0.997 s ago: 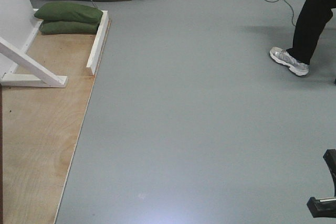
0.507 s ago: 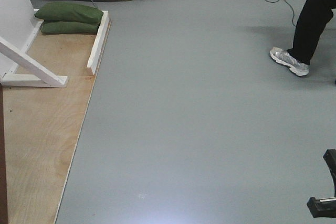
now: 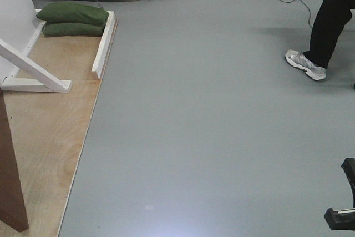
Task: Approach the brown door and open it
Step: 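Bring the left gripper tips against the brown door panel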
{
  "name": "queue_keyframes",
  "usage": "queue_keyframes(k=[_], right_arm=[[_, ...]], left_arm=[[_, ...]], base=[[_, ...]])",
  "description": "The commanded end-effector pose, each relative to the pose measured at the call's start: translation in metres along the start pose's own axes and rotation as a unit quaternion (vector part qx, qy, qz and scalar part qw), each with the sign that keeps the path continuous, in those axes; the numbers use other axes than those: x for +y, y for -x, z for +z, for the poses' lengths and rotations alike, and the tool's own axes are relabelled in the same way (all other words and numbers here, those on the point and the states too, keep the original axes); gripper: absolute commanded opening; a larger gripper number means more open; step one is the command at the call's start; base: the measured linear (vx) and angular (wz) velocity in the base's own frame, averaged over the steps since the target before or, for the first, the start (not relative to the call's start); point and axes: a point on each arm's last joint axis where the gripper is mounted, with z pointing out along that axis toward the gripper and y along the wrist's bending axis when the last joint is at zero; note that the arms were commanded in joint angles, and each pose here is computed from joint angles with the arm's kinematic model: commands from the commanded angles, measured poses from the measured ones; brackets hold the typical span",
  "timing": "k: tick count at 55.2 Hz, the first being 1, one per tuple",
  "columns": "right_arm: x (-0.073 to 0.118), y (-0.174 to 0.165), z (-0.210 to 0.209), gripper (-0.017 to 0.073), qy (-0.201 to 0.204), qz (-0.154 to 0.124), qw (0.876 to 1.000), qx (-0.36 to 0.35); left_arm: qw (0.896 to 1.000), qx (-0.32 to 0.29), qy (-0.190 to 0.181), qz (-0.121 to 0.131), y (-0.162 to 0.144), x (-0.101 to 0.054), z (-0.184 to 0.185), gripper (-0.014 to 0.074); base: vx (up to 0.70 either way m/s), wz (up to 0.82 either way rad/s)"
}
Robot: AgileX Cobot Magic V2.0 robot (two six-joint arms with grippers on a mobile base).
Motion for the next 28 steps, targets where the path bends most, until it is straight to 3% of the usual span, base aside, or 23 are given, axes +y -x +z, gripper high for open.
queue_keyframes(k=[1, 28], right_arm=[[0.000, 0.007, -0.001, 0.0000, -0.003, -0.006, 0.999, -0.046], [0.000, 0.007, -0.001, 0.0000, -0.003, -0.006, 0.999, -0.046]], left_arm=[[0.998, -0.042, -0.054, -0.004, 0.017, -0.033, -0.024, -0.0003], [0.993, 0.032, -0.111, 0.036, -0.032, -0.083, -0.022, -0.0003]], base=[[0.00, 0.00], [0.00, 0.00]])
